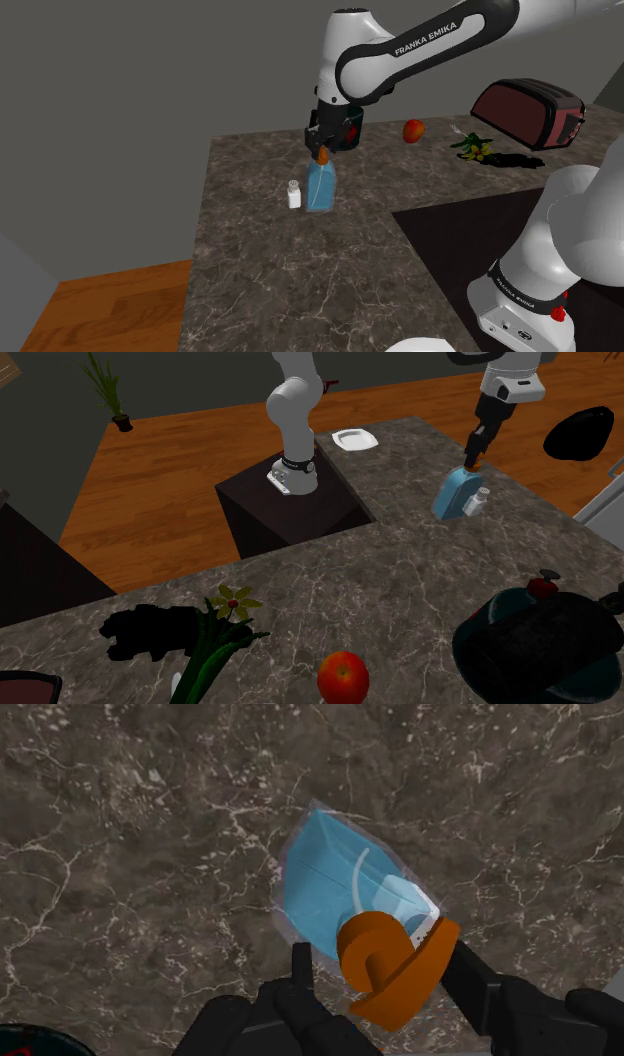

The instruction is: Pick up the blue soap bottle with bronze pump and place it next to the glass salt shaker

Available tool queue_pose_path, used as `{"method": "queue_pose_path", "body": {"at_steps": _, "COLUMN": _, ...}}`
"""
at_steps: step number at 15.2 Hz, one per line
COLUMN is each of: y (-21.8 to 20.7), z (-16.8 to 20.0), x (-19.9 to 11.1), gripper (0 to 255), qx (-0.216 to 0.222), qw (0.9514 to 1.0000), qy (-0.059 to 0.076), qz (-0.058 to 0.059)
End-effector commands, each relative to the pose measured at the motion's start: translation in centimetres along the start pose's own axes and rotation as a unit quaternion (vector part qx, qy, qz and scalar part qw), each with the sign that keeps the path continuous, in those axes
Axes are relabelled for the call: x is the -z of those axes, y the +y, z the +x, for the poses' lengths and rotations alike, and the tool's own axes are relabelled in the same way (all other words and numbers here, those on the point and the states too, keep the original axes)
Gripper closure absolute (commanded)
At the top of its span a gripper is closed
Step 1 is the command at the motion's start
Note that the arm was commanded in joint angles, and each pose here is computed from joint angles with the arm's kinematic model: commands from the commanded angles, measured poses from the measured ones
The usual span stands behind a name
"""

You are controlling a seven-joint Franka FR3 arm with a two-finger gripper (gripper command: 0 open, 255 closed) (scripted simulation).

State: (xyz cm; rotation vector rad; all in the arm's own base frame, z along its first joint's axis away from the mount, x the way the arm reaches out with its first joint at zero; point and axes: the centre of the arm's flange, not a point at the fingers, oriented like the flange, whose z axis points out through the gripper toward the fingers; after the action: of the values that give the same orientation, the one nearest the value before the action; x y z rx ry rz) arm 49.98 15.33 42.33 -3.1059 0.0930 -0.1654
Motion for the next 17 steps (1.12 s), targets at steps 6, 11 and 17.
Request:
{"method": "queue_pose_path", "body": {"at_steps": 6, "y": 0.0, "z": 0.0, "x": 1.3, "gripper": 0, "qx": 0.0, "qw": 1.0, "qy": 0.0, "qz": 0.0}}
{"method": "queue_pose_path", "body": {"at_steps": 11, "y": 0.0, "z": 0.0, "x": 5.0, "gripper": 0, "qx": 0.0, "qw": 1.0, "qy": 0.0, "qz": 0.0}}
{"method": "queue_pose_path", "body": {"at_steps": 17, "y": 0.0, "z": 0.0, "x": 5.0, "gripper": 0, "qx": 0.0, "qw": 1.0, "qy": 0.0, "qz": 0.0}}
